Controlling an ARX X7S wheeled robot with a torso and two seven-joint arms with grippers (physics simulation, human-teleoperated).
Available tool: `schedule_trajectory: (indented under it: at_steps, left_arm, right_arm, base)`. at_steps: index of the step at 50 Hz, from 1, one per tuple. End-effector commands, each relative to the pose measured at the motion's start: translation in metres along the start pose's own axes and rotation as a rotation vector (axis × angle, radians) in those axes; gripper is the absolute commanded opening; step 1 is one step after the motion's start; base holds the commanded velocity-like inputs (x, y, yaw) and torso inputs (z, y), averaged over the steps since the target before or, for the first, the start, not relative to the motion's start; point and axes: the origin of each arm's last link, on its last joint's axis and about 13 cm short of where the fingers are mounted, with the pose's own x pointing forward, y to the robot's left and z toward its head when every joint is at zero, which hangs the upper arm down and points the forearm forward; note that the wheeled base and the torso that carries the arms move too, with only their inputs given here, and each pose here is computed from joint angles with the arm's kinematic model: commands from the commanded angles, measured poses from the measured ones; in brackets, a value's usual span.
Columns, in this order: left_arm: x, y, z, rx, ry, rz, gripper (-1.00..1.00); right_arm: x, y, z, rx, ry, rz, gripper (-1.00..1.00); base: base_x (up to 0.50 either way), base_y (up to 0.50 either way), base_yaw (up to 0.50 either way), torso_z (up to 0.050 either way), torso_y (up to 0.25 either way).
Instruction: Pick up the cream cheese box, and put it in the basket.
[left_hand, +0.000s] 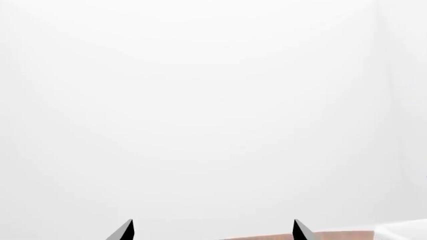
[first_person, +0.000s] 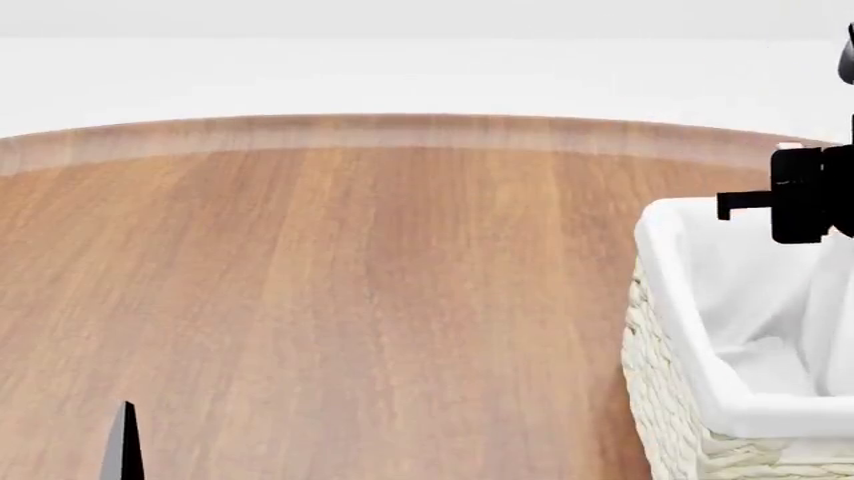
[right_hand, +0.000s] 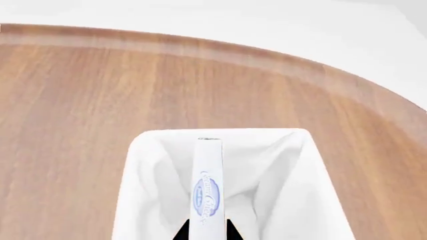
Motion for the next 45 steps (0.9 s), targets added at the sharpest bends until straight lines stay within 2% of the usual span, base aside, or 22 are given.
schedule_trajectory:
  at_steps: [1,9,25,33,45]
  left_arm:
    - [0.000,-0.001,-0.002,0.006,0.004,-0.007,1.00]
    - [0.000,-0.001,-0.002,0.011,0.004,-0.006,1.00]
    - [-0.001,-0.005,-0.005,0.021,0.013,-0.022,1.00]
    - [-0.002,-0.006,-0.005,0.021,0.013,-0.026,1.00]
    - [-0.002,-0.006,-0.006,0.019,0.014,-0.028,1.00]
  right_arm:
    - [0.000,-0.010,-0.005,-0.037,0.038,0.046,-1.00]
    - [0.004,-0.015,-0.009,-0.028,0.048,0.129,-1.00]
    - [0.015,-0.024,-0.031,-0.020,0.080,0.105,-1.00]
    - [0.021,-0.020,-0.037,0.012,0.065,0.129,-1.00]
    - [0.028,-0.016,-0.047,0.016,0.085,0.126,-1.00]
  base:
    - [0.00,0.00,0.00,0.000,0.000]
    - [0.00,0.00,0.00,0.000,0.000]
    - [0.00,0.00,0.00,0.000,0.001]
    - [0.00,0.00,0.00,0.000,0.000]
    - [0.00,0.00,0.00,0.001,0.001]
